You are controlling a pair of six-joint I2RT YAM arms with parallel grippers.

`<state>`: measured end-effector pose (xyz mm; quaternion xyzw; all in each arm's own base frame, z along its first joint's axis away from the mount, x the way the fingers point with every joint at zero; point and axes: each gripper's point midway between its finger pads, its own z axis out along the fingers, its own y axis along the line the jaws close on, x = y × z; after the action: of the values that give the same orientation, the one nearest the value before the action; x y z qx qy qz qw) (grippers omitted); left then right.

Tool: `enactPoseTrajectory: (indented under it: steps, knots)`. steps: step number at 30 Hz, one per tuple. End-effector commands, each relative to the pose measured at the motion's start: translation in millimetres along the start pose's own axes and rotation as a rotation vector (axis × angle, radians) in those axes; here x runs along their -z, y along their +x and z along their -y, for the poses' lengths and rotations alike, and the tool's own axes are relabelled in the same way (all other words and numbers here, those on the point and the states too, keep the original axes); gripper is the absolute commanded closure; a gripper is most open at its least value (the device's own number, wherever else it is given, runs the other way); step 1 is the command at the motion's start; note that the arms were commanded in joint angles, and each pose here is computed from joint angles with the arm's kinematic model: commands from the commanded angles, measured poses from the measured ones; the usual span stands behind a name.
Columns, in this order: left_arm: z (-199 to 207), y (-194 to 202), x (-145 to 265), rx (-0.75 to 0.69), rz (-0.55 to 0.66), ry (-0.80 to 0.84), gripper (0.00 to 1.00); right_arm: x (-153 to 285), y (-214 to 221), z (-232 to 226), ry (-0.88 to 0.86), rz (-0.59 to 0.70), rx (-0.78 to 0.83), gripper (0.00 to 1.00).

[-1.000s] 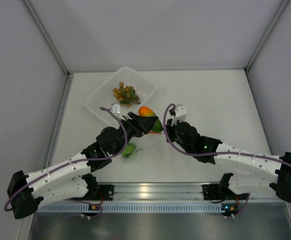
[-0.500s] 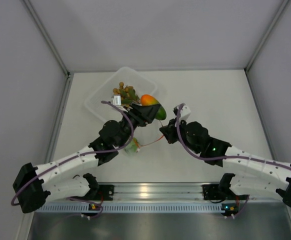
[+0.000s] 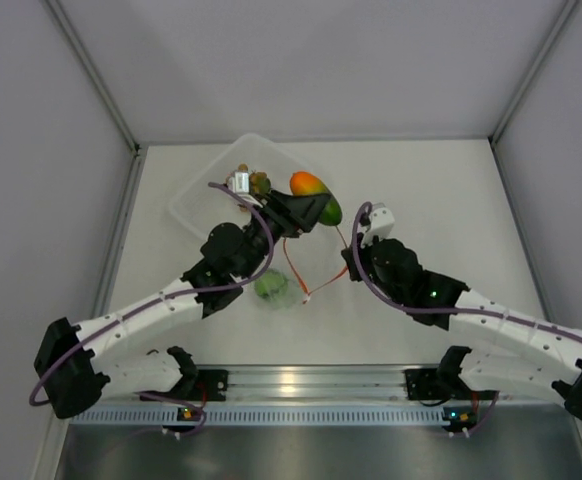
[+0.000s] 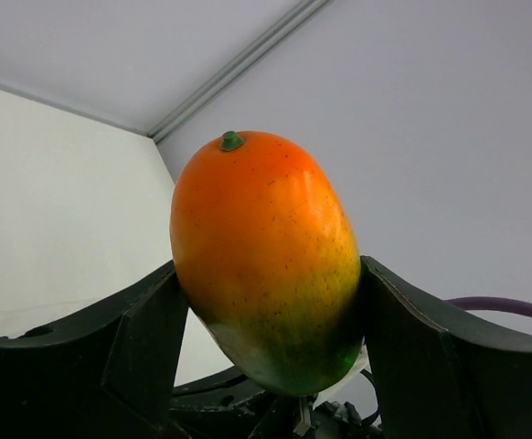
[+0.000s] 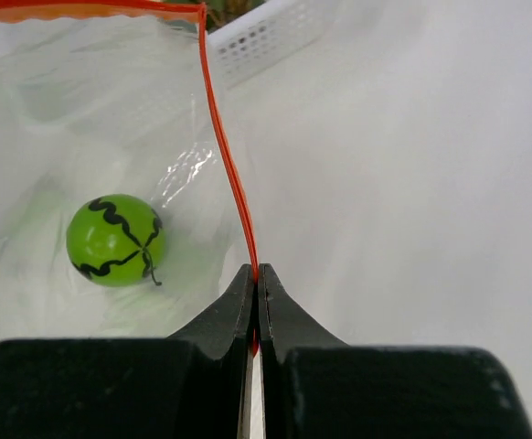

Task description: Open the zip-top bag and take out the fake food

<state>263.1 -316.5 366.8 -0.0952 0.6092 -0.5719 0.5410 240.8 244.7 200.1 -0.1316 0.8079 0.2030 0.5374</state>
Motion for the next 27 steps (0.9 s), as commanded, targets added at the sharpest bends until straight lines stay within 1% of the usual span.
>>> enactPoseTrajectory:
  steps: [1, 2, 3, 4, 5, 7, 8, 10, 11, 12, 13, 15, 16, 17, 19, 20, 23, 24, 27]
  knots:
    - [24.0, -50.6, -2.2, -0.056, 0.078, 0.008, 1.00, 12.6, -19.2, 38.4, 0.142, 0.059, -0.036, 1.00]
    - [17.4, -56.6, -3.4, -0.075, 0.084, -0.028, 1.00, 18.5, -25.8, 42.9, 0.148, 0.079, -0.046, 1.00]
    - [-7.2, -50.3, -3.4, -0.120, 0.032, -0.135, 1.00, 22.3, -23.7, 49.2, 0.165, 0.067, -0.031, 1.00]
    - [-13.0, -69.8, -7.3, -0.139, 0.060, -0.185, 1.00, 25.6, -29.2, 56.9, 0.189, 0.077, -0.034, 1.00]
    - [-25.5, -75.9, -7.8, -0.160, 0.066, -0.239, 1.00, 32.5, -35.7, 61.7, 0.202, 0.096, -0.039, 1.00]
    - [-62.4, -80.7, -1.3, -0.199, 0.042, -0.378, 1.00, 42.0, -39.8, 70.2, 0.224, 0.097, -0.022, 1.00]
    - [-79.8, -96.5, 1.7, -0.217, 0.069, -0.437, 1.00, 49.8, -46.0, 76.8, 0.242, 0.116, -0.026, 1.00]
    - [-112.7, -103.1, 9.7, -0.237, 0.051, -0.557, 1.00, 58.2, -49.5, 83.5, 0.261, 0.117, -0.012, 1.00]
    - [-134.3, -115.5, 17.1, -0.252, 0.050, -0.631, 1.00, 63.5, -53.3, 87.6, 0.269, 0.130, -0.017, 1.00]
    - [-144.6, -118.7, 19.3, -0.265, 0.030, -0.656, 1.00, 66.6, -55.7, 89.8, 0.274, 0.134, -0.015, 1.00]
    - [-173.0, -127.0, 23.6, -0.270, 0.023, -0.734, 1.00, 70.0, -56.0, 92.3, 0.282, 0.130, -0.011, 1.00]
    - [-198.0, -129.3, 28.4, -0.281, -0.032, -0.797, 1.00, 75.6, -59.1, 95.8, 0.291, 0.136, -0.013, 1.00]
    - [-215.8, -139.9, 34.3, -0.280, -0.026, -0.846, 1.00, 78.1, -60.8, 96.9, 0.293, 0.141, -0.014, 1.00]
    - [-237.8, -134.8, 37.1, -0.274, -0.062, -0.900, 1.00, 79.7, -59.0, 98.0, 0.297, 0.132, -0.011, 1.00]
    - [-259.6, -140.8, 41.6, -0.273, -0.080, -0.942, 1.00, 81.0, -58.9, 98.9, 0.300, 0.126, -0.006, 1.00]
    - [-278.0, -135.3, 43.7, -0.266, -0.106, -0.980, 1.00, 81.3, -57.8, 99.2, 0.300, 0.120, -0.003, 1.00]
    - [-305.0, -135.6, 48.3, -0.273, -0.122, -1.046, 1.00, 81.3, -55.6, 99.1, 0.298, 0.111, 0.007, 1.00]
    - [-318.2, -129.7, 51.3, -0.265, -0.145, -1.080, 0.96, 81.4, -55.0, 99.6, 0.301, 0.109, 0.010, 1.00]
    - [-332.8, -124.6, 55.7, -0.262, -0.162, -1.117, 0.73, 81.6, -54.6, 99.9, 0.300, 0.104, 0.012, 1.00]
